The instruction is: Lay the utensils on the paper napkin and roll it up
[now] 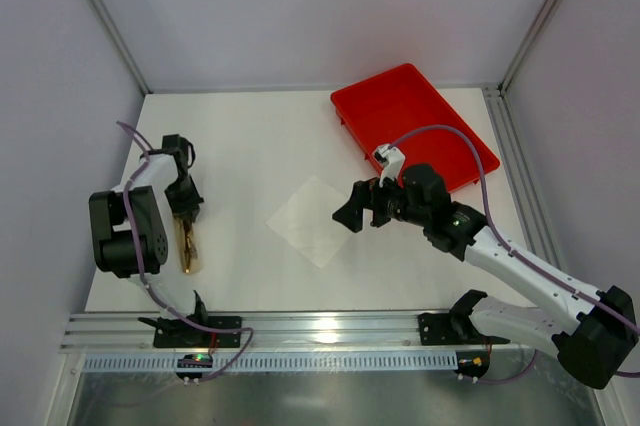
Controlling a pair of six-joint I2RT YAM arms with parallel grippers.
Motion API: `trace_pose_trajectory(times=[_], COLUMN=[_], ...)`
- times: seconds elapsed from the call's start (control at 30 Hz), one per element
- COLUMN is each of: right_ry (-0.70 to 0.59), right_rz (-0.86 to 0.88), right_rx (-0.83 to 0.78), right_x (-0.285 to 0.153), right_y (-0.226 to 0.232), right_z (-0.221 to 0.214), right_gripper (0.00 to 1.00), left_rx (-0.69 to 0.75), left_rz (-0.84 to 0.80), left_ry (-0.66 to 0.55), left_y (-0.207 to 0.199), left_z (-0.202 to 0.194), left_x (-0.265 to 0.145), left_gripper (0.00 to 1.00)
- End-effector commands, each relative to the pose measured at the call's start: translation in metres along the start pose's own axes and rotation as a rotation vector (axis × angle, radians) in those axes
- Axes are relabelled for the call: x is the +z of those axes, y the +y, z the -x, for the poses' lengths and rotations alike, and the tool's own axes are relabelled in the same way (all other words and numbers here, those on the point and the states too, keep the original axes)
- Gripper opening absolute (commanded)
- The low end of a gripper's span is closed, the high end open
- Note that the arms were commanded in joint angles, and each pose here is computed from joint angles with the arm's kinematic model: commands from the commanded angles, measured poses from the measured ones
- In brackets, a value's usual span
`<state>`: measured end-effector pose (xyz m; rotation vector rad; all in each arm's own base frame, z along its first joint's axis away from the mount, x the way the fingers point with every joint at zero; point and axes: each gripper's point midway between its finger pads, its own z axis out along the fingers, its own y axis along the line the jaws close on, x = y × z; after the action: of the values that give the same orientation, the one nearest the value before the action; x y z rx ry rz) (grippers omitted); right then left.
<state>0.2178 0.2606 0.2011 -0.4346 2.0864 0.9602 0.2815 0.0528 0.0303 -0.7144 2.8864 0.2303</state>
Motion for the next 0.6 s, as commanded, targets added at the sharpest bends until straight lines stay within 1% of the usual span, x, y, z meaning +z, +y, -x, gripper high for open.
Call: trace_pose_trajectory(times=[0.0,0.2,0.27,0.3,0.37,0.4,0.47,0.5,0.57], right_ry=[-0.040,-0.037,-0.035,-0.037,-0.035,-0.036,-0.038,-0.036,-0.038], right_rz=[0.007,-0.001,0.000,-0.001,-0.007,-0.008,-0.012,-0.013,-0.012], right_rx=[-0.015,-0.015,-0.015,-0.018,-0.018,-0.018,-0.018,-0.017,-0.016], right_x=[0.000,0.000,0.000,0.000,0.000,0.000,-0.001,-0.001,-0.001], right_y=[0.003,0.000,0.001,0.000,-0.001,-0.001,-0.002,-0.002,-0.002], right_z=[0.013,0.012,0.012,0.012,0.012,0.012,0.012,0.012,0.012], right_gripper=[1.00,1.00,1.00,1.00,1.00,1.00,1.00,1.00,1.00], left_rx=[0.008,0.021,0.025,0.026,0.012,0.009,-0.004,-0.007,-0.006], left_rz=[-0.046,-0.081,-0.082,-0.073,-0.051,-0.042,-0.009,0.008,0.035], left_ry=[-0.053,-0.101,-0.121,-0.119,-0.147,-0.149,-0.182,-0.176,-0.177], left_y=[-0.011,-0.022,-0.024,-0.023,-0.017,-0.014,-0.004,0.001,0.008], left_z=[0.024,0.045,0.050,0.049,0.051,0.048,0.047,0.041,0.034], left_x=[0.000,-0.008,-0.016,-0.020,-0.030,-0.033,-0.044,-0.043,-0.045], left_gripper=[0.08,0.05,0.05,0.11,0.15,0.21,0.27,0.29,0.28])
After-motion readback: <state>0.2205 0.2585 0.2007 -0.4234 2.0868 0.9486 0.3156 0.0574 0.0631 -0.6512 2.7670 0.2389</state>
